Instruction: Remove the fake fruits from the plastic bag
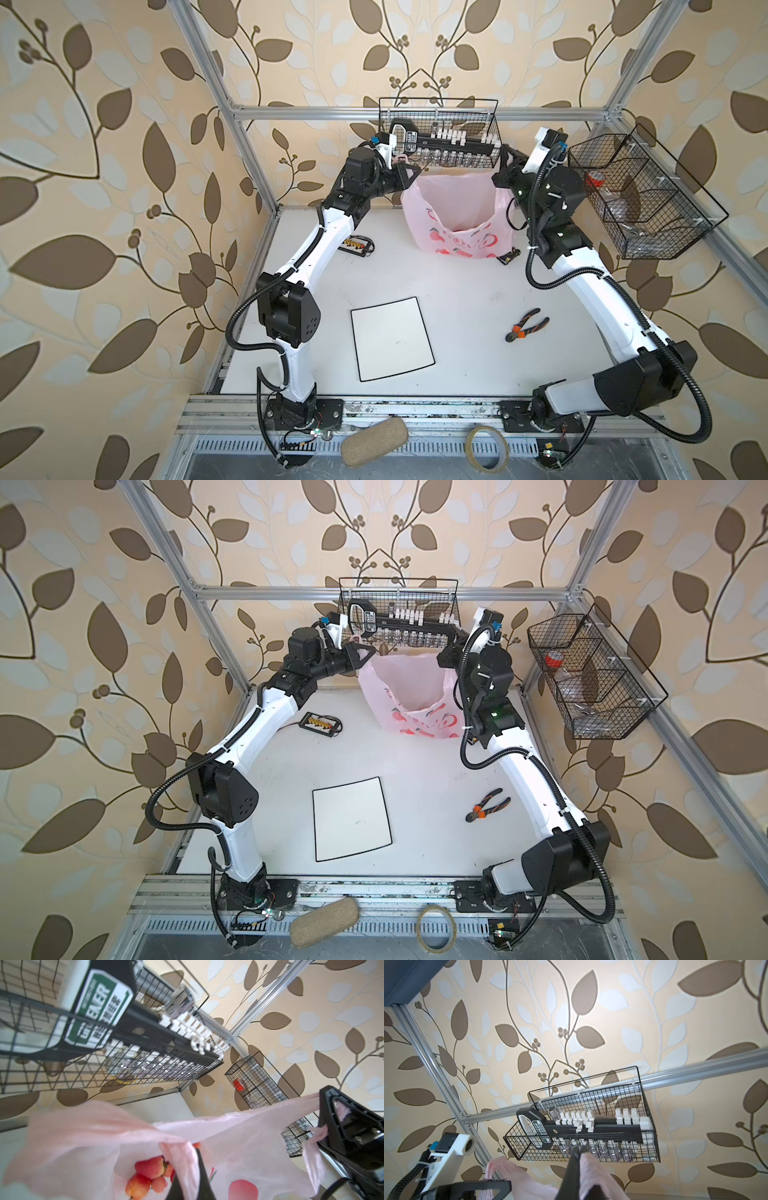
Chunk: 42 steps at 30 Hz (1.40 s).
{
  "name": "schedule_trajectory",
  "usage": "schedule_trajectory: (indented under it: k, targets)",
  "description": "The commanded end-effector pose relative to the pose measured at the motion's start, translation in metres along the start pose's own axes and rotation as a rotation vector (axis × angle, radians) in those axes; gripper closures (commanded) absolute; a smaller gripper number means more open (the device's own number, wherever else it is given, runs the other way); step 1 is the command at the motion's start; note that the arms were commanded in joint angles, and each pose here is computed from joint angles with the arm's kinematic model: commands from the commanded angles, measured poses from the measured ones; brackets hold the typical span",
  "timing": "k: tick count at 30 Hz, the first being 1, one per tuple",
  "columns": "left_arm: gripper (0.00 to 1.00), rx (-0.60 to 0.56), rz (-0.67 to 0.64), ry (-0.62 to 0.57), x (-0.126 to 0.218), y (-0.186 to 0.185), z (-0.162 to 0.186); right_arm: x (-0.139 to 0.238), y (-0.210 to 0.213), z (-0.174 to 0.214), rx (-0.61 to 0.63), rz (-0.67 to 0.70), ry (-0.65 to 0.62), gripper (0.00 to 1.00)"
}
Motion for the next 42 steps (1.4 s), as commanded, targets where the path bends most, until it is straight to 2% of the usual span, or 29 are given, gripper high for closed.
schedule_trajectory:
  k: [1, 4, 10, 14, 19, 22, 24, 26, 31, 34, 37, 39, 42]
  targets:
    - [1.0, -0.105, 0.105, -0.057, 0.021, -0.044, -0.023, 0.016, 0.004, -0.008, 0.001, -0.038, -0.023, 1.0]
    - [1.0, -0.1, 0.119, 0.012, 0.027, -0.041, 0.005, 0.039, -0.01, 0.025, -0.052, -0.016, 0.065, 1.0]
    - [1.0, -0.058, 0.108, 0.218, 0.061, -0.045, 0.109, 0.105, -0.043, 0.108, -0.187, 0.078, 0.294, 1.0]
    - [1.0, -0.025, 0.084, 0.271, 0.092, -0.061, 0.155, 0.144, -0.061, 0.13, -0.223, 0.16, 0.345, 1.0]
    - [1.0, 0.041, 0.019, 0.334, 0.112, -0.05, 0.202, 0.172, -0.084, 0.161, -0.219, 0.274, 0.451, 1.0]
    - [1.0, 0.021, -0.008, 0.32, 0.117, -0.047, 0.202, 0.178, -0.091, 0.16, -0.199, 0.324, 0.457, 1.0]
    - [1.0, 0.003, -0.01, 0.316, 0.115, -0.047, 0.199, 0.179, -0.093, 0.157, -0.181, 0.344, 0.456, 0.94]
    - [1.0, -0.011, -0.006, 0.324, 0.11, -0.048, 0.195, 0.178, -0.092, 0.151, -0.15, 0.358, 0.466, 0.82]
    - [1.0, -0.037, -0.005, 0.316, 0.098, -0.051, 0.18, 0.174, -0.08, 0.118, -0.04, 0.35, 0.469, 0.34]
    - [1.0, -0.051, -0.001, 0.299, 0.093, -0.053, 0.17, 0.178, -0.067, 0.086, 0.081, 0.311, 0.456, 0.22]
    - [1.0, -0.058, 0.007, 0.293, 0.089, -0.054, 0.166, 0.184, -0.055, 0.051, 0.239, 0.282, 0.445, 0.18]
    - [1.0, -0.062, 0.011, 0.292, 0.088, -0.055, 0.165, 0.183, -0.041, 0.033, 0.323, 0.221, 0.448, 0.19]
    - [1.0, -0.068, 0.015, 0.29, 0.088, -0.056, 0.164, 0.178, 0.002, 0.024, 0.385, -0.045, 0.502, 0.27]
Point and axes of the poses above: each gripper's point midway between its finger pads, its own x axis back along the fingers, its own y axis along the line the jaws close on, z = x × y, the point moved 3 cm from there along x, back along the fingers, and after that the axes turned 7 degrees about -x, right-handed, at the moved point
